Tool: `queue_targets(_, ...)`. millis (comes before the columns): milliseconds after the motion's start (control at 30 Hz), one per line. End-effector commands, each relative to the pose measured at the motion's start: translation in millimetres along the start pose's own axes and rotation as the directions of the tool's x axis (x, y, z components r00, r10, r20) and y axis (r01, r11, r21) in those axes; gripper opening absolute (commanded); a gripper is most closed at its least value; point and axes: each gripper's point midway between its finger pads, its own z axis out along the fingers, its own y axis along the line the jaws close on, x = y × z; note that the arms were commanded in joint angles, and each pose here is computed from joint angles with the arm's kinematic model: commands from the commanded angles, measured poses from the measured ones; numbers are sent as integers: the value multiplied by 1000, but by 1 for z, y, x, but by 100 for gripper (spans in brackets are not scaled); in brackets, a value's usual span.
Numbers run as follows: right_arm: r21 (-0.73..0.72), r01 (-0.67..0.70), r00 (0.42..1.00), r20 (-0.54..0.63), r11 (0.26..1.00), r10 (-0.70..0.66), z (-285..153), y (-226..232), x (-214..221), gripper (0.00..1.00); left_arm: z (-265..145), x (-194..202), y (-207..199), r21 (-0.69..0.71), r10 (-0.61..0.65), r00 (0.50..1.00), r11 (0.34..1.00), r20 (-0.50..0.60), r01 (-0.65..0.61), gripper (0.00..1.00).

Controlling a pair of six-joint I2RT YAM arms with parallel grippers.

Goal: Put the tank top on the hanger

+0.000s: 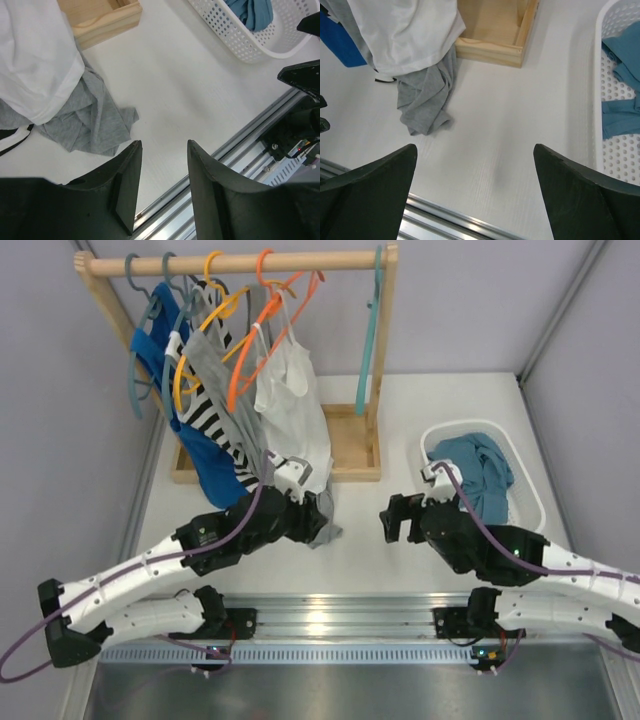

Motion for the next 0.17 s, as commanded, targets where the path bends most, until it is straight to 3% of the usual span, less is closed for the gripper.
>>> queue_targets(0, -38, -85, 996, 34, 996, 86, 0, 12, -10, 100, -6, -21, -6, 31, -72, 992, 997, 106, 69, 47)
queue_targets(133, -27, -87, 996, 29, 996, 88, 1, 12, -8, 100, -6, -17, -5, 31, -70, 993, 997, 97, 67, 47)
